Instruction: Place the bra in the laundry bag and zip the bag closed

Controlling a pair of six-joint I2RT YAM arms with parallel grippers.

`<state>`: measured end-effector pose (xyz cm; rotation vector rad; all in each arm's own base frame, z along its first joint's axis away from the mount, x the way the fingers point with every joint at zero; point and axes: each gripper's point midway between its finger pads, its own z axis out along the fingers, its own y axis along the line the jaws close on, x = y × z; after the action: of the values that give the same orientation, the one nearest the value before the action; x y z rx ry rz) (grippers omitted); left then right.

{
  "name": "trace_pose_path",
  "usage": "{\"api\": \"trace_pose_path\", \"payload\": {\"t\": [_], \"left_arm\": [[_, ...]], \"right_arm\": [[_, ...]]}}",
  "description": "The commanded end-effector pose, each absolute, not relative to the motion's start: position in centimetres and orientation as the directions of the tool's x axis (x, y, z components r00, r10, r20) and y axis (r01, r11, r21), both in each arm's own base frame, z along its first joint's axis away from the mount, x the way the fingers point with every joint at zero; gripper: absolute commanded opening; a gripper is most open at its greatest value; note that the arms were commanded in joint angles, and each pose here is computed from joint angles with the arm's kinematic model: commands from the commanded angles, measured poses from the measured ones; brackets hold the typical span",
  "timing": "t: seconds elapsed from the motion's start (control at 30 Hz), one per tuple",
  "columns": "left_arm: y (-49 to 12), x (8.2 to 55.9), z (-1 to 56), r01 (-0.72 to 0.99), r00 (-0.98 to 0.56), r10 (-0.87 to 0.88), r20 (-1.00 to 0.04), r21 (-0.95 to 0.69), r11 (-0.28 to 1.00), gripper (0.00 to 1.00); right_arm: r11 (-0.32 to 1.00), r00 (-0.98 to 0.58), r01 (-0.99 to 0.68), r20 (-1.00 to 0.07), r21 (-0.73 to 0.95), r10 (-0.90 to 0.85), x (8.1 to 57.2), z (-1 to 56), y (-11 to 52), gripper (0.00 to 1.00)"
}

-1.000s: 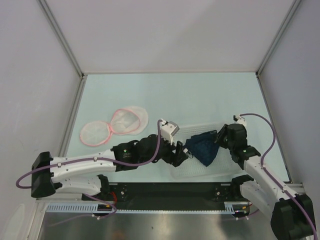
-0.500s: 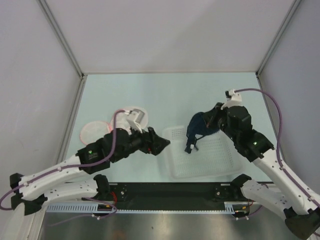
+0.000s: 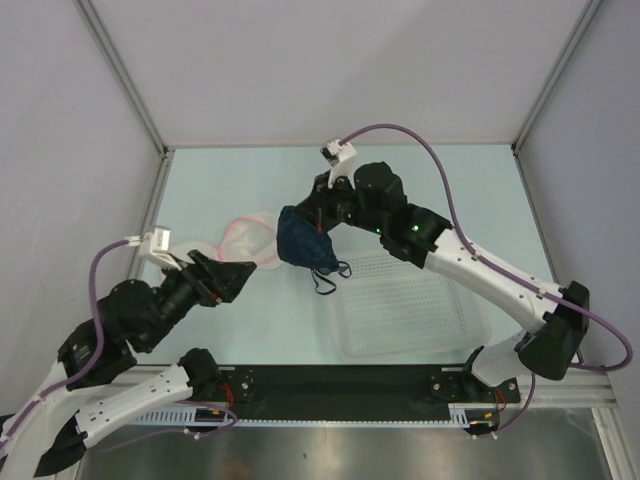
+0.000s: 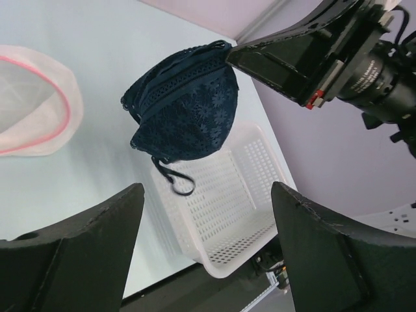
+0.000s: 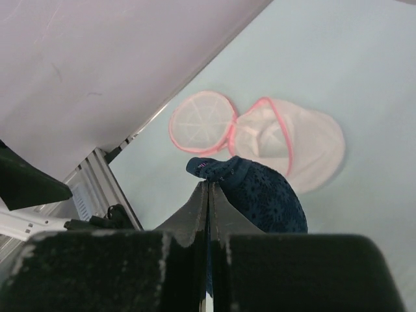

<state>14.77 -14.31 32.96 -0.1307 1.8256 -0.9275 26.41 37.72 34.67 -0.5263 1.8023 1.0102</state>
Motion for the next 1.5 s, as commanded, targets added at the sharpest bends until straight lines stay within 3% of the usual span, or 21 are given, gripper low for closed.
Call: {"api": "trace_pose_path", "payload": {"t": [0.0, 0.17, 0.33, 0.5, 0.53, 0.73, 0.93, 1.07, 1.27, 1.47], "left_arm": [[-10.5, 14.1, 33.5, 0.231, -0.409, -0.56, -0.721, -0.675, 0.701, 0.84], [-8.9, 13.5, 34.4, 0.227, -0.375, -0.589, -0.716, -0.687, 0.69, 0.83], [-8.4, 13.6, 33.8, 0.21, -0.373, -0.569, -0.733, -0.664, 0.717, 0.83], [-7.4, 13.8, 34.3, 0.186, -0.34, -0.575, -0.744, -0.653, 0.734, 0.83], [-7.1, 13.7, 34.8, 0.189, -0.33, -0.581, -0.744, -0.655, 0.732, 0.82], [-6.4, 13.4, 34.8, 0.181, -0.327, -0.579, -0.747, -0.651, 0.737, 0.83], [-7.6, 14.1, 34.4, 0.193, -0.333, -0.554, -0.764, -0.63, 0.752, 0.83], [-10.7, 15.5, 34.9, 0.269, -0.345, -0.448, -0.825, -0.544, 0.795, 0.83], [-16.8, 18.5, 37.6, 0.415, -0.325, -0.273, -0.905, -0.396, 0.819, 0.95], [-20.5, 22.0, 42.2, 0.518, -0.273, -0.27, -0.924, -0.377, 0.768, 0.97]], "right_arm": [[0.383, -0.331, -0.854, -0.935, 0.353, 0.123, 25.2, 40.4, 41.6, 0.0], [0.284, -0.326, -0.908, -0.945, 0.308, -0.016, 22.2, 36.6, 44.5, 0.0], [0.254, -0.398, -0.9, -0.905, 0.354, -0.149, 19.7, 28.1, 44.4, 0.0], [0.217, -0.388, -0.907, -0.917, 0.361, -0.096, 19.8, 30.3, 46.8, 0.0], [0.191, -0.364, -0.918, -0.929, 0.347, -0.062, 19.9, 33.0, 47.5, 0.0], [0.172, -0.359, -0.923, -0.931, 0.345, -0.06, 19.6, 34.0, 49.7, 0.0], [0.307, -0.351, -0.896, -0.935, 0.322, -0.045, 22.9, 33.8, 47.2, 0.0], [0.432, -0.344, -0.853, -0.938, 0.294, -0.04, 27.0, 34.1, 43.9, 0.0], [0.485, -0.32, -0.83, -0.947, 0.276, -0.008, 31.4, 35.9, 38.9, 0.0], [0.54, -0.321, -0.801, -0.947, 0.26, -0.021, 36.0, 35.7, 34.8, 0.0]]}}
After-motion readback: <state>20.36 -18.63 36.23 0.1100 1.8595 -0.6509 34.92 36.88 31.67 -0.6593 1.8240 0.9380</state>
